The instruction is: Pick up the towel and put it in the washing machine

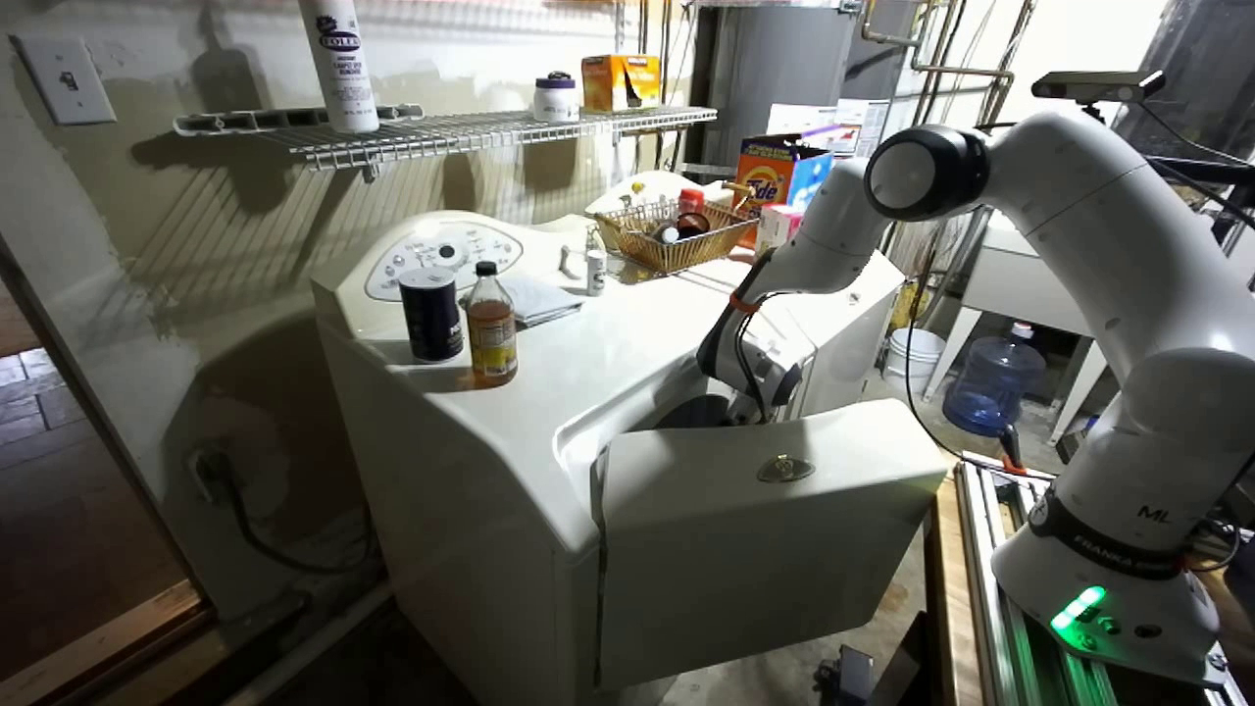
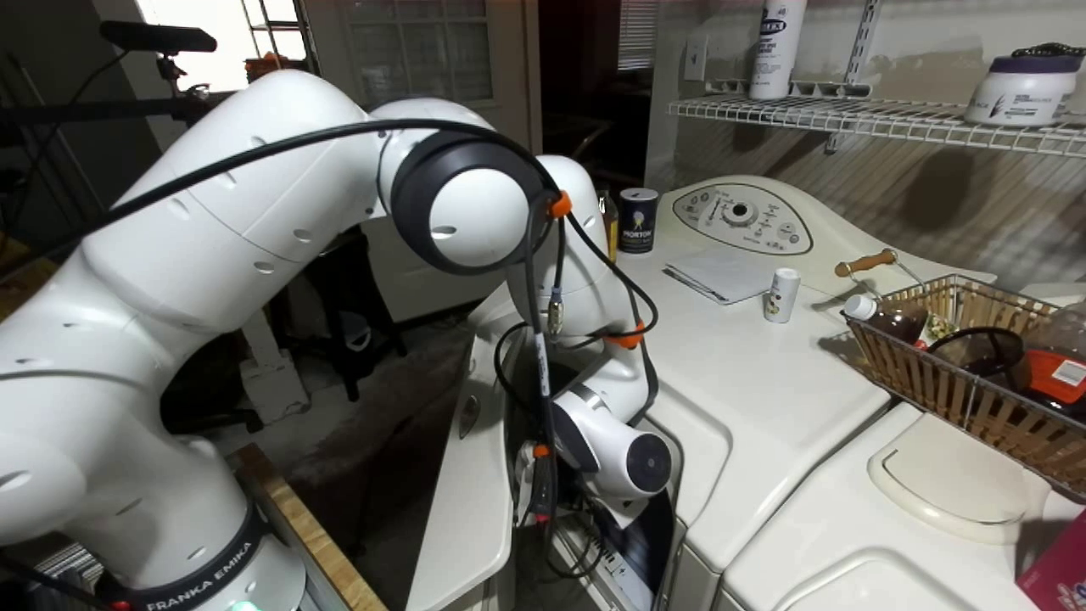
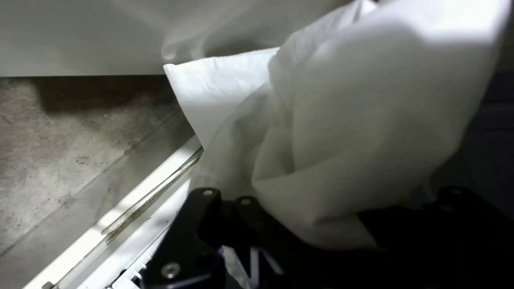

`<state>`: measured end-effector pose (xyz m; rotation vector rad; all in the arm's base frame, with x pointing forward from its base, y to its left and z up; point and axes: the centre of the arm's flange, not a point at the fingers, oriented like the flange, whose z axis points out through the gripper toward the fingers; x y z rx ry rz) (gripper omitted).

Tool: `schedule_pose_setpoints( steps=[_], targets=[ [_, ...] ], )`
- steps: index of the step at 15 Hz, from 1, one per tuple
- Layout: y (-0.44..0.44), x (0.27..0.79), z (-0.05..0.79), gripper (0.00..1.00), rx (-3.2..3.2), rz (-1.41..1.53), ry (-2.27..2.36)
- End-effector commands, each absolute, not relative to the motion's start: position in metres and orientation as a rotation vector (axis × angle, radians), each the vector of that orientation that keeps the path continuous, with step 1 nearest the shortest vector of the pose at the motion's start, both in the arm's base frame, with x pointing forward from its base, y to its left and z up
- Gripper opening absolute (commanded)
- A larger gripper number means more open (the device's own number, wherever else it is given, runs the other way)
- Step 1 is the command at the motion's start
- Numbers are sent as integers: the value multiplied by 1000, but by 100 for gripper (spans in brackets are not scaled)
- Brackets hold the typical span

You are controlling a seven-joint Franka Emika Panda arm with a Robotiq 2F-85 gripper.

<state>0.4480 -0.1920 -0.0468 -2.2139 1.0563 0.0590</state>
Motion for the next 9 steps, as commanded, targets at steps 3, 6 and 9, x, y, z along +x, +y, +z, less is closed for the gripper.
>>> schedule_pose_setpoints(
  steps=[3,6,9],
  targets=[
    [-182,449,-77,0,-2062,-53,971],
    [-171,453,-74,0,-1984,-141,904],
    [-163,459,-72,0,-1940,-238,830]
  ],
)
